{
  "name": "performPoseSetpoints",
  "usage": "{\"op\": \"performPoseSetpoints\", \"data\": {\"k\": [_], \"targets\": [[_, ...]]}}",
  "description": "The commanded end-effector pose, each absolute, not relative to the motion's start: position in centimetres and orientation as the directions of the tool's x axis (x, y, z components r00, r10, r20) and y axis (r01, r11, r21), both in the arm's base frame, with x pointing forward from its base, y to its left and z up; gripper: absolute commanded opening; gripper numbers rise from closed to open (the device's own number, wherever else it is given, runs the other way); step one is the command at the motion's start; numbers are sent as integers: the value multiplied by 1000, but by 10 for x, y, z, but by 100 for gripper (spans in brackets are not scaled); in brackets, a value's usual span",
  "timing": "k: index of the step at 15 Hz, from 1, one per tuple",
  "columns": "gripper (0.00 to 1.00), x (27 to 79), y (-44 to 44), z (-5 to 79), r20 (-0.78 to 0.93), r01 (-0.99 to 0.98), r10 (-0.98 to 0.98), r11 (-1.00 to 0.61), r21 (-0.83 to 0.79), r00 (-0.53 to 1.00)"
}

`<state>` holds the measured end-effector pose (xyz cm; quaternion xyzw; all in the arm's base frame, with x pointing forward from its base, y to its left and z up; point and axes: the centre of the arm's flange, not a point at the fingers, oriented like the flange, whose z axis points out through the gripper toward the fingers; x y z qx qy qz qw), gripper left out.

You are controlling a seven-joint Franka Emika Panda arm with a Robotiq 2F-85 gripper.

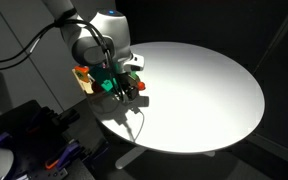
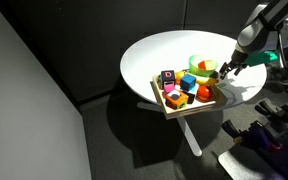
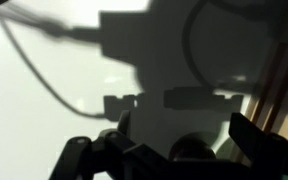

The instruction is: Move the box to the left, then put the red object in the bowl

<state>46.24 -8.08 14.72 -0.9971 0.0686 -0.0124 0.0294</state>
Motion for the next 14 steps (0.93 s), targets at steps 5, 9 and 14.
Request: {"op": "performPoseSetpoints", "data": {"k": [5,9,14], "targets": [[100,491,-90,158,-61,-199,-195,-978,-61,979],[100,498,-100,160,-73,-226,-222,-973,-51,972],[100,504,-108,154,-81,-235,-231,-971,-50,970]]}}
